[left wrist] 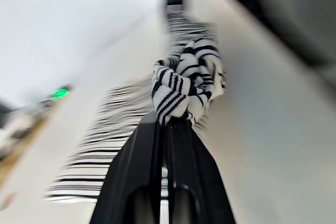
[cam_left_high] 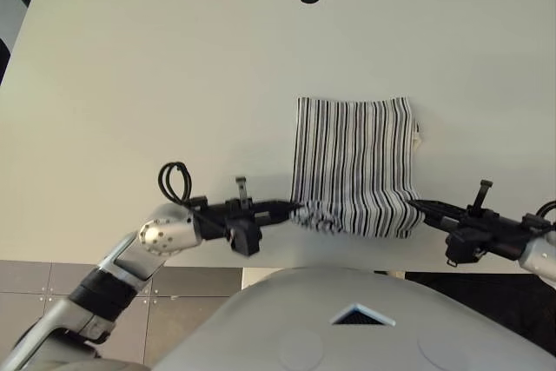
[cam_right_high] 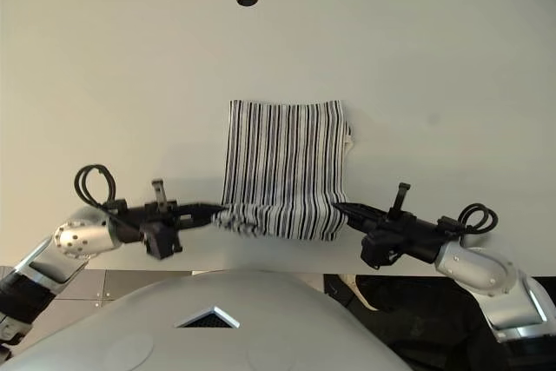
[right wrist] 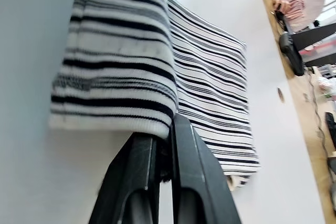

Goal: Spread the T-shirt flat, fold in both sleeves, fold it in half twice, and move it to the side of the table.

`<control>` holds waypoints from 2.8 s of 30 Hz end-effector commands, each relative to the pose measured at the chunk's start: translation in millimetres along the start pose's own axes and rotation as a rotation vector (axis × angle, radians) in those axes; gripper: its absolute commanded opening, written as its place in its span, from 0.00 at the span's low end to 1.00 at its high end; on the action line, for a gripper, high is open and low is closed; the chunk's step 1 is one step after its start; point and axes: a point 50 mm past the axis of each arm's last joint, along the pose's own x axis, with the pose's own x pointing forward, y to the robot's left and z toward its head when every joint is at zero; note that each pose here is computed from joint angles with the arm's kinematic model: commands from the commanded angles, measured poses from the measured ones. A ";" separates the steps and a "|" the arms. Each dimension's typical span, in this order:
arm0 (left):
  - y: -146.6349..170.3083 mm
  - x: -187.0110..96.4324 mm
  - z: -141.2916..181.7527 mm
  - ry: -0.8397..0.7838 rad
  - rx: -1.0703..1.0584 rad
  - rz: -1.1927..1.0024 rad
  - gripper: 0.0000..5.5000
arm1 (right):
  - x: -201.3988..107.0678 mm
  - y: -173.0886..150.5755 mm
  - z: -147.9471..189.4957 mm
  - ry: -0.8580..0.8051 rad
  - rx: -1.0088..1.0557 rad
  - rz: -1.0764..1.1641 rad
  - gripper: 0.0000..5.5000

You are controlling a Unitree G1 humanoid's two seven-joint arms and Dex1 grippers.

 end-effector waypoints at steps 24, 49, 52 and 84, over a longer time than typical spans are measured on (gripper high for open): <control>56.6 48.2 -78.0 0.350 0.058 0.453 0.29 | 99.5 -101.3 -61.9 0.113 0.167 -0.530 0.25; 110.9 0.1 -84.0 0.378 -0.149 1.273 0.95 | 142.8 -69.9 -27.2 -0.098 0.365 -0.202 0.41; 110.3 8.9 -80.4 0.343 -0.158 1.251 0.99 | 164.4 -77.5 -47.4 -0.028 0.462 -0.200 0.41; 119.2 36.5 -62.6 0.136 -0.192 1.298 0.99 | -58.0 -173.2 -156.1 0.564 0.682 -2.096 0.41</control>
